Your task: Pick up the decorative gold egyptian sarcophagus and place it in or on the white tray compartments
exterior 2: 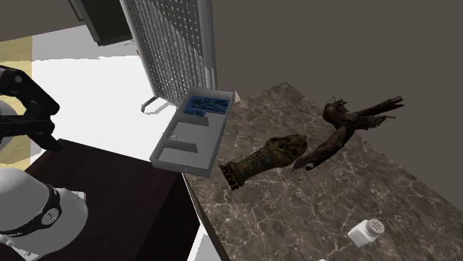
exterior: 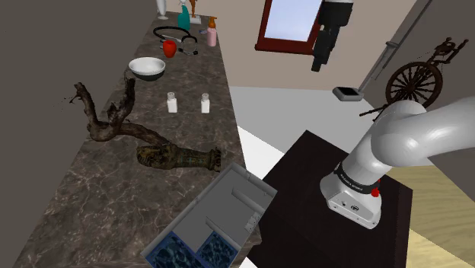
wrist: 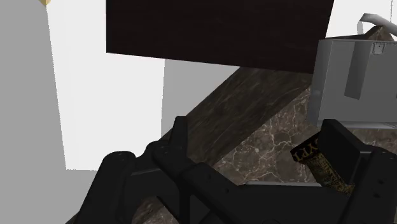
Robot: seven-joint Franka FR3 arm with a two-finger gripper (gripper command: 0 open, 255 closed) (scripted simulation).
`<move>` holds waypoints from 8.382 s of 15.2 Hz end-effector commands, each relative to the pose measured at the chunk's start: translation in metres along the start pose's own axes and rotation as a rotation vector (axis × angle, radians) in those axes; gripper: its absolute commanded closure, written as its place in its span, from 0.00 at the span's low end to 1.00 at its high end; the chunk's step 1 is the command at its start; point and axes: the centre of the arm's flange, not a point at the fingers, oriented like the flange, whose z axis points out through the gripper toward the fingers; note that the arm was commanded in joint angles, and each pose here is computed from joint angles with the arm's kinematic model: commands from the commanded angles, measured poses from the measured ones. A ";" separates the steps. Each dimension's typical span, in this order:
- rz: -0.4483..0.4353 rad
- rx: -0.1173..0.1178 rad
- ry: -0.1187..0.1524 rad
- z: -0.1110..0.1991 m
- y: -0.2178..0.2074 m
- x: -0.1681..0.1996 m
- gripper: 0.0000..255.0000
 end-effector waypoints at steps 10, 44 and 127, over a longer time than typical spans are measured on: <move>-0.164 -0.028 0.081 0.081 -0.054 0.058 0.00; -0.671 -0.114 0.332 0.345 -0.261 0.223 0.00; -0.671 -0.114 0.332 0.347 -0.357 -0.035 0.00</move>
